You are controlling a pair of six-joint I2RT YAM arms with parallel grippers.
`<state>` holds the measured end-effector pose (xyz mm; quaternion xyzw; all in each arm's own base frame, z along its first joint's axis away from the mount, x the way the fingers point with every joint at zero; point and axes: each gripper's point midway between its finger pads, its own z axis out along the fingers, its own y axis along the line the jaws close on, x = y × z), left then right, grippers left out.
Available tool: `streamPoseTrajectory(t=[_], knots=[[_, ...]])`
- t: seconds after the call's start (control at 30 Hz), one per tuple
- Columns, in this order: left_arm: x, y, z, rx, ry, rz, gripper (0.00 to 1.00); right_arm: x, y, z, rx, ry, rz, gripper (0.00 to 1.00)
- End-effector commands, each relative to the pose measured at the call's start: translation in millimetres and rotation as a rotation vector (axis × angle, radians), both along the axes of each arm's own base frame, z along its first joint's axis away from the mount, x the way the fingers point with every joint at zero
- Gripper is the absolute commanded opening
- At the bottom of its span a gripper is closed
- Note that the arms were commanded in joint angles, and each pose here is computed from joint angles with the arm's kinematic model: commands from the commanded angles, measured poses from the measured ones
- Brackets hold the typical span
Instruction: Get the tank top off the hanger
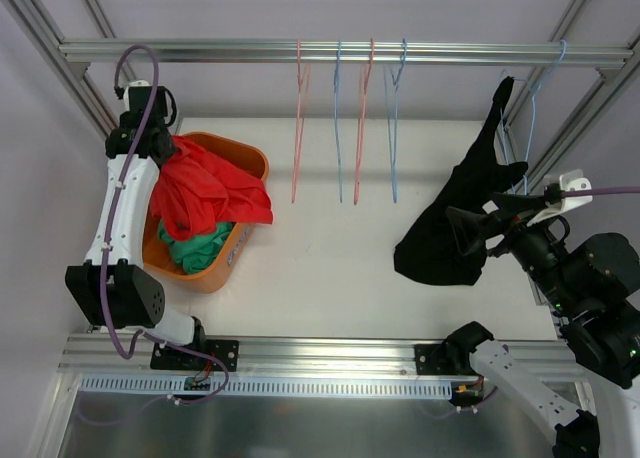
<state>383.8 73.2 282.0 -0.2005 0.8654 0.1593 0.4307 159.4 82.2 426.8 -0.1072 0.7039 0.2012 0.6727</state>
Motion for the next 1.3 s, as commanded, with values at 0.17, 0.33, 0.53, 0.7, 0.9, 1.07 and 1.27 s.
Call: streamPoseTrajectory(t=[0.17, 0.33, 0.53, 0.7, 0.9, 1.07, 1.27], knots=[[-22, 47, 79, 0.084, -0.176, 0.227, 0.00, 5, -8, 5, -0.011, -0.030, -0.051, 1.00], [-12, 32, 107, 0.058, -0.235, 0.127, 0.00, 6, -7, 4, -0.011, -0.024, -0.044, 0.99], [11, 5, 77, 0.026, -0.155, 0.008, 0.00, 5, -3, 2, -0.015, -0.021, -0.023, 1.00], [14, -27, 20, -0.105, -0.035, -0.130, 0.00, 9, -8, -3, -0.029, -0.016, -0.058, 0.99], [-9, -63, -51, -0.297, 0.108, -0.175, 0.00, 35, -12, -3, -0.078, 0.028, -0.150, 0.99], [-23, -72, -146, -0.396, 0.353, -0.103, 0.00, 44, 1, 14, -0.077, 0.024, -0.105, 0.99], [-21, -96, -167, -0.308, 0.415, -0.132, 0.15, 52, -1, 16, -0.115, 0.036, -0.129, 1.00]])
